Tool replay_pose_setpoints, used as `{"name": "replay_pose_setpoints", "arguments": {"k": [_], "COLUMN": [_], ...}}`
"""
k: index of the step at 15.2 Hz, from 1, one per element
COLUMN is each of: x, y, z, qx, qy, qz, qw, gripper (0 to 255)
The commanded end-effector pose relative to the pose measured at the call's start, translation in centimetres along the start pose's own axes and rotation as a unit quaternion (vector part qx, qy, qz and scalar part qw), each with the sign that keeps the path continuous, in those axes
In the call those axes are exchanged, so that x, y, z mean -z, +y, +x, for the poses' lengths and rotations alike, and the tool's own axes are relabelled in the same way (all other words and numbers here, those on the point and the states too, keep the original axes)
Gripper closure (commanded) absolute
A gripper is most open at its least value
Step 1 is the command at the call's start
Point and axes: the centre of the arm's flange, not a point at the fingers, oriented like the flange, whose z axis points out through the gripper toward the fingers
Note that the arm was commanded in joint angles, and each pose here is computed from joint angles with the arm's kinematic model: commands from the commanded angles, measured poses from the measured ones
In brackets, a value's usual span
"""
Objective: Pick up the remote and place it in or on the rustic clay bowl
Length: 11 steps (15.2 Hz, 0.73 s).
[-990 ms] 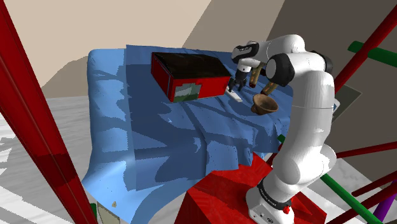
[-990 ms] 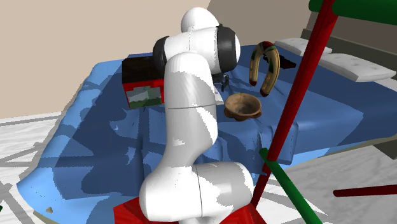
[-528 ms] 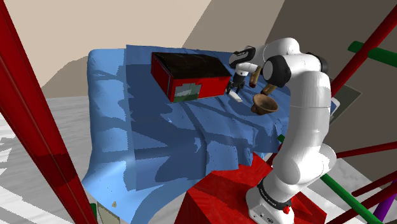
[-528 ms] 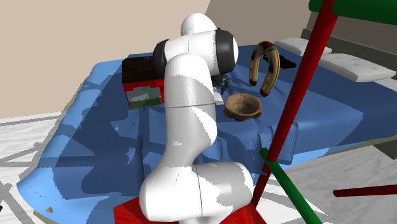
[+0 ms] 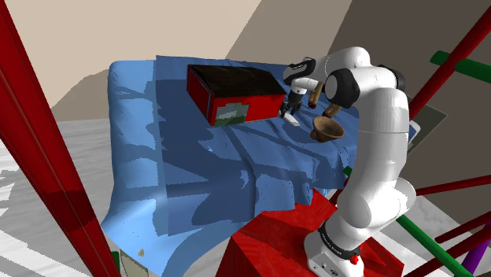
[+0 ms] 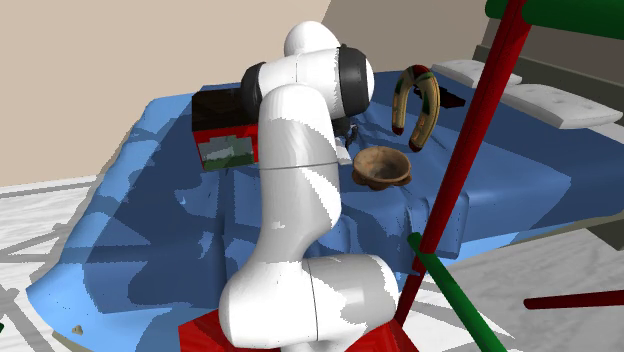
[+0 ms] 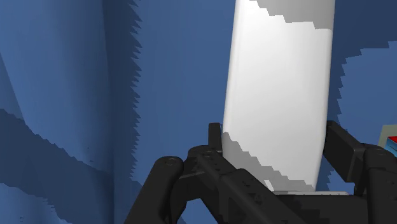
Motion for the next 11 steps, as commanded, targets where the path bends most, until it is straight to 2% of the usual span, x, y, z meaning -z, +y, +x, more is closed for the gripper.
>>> {"name": "replay_pose_setpoints", "arguments": {"k": [1, 8, 11], "x": [0.0, 0.0, 1.6], "y": [0.0, 0.0, 0.0], "z": [0.0, 0.0, 0.0], "qx": [0.0, 0.0, 0.0], "qy": [0.0, 0.0, 0.0], "qz": [0.0, 0.0, 0.0], "qw": [1.0, 1.0, 1.0], "gripper": [255, 255, 255]}}
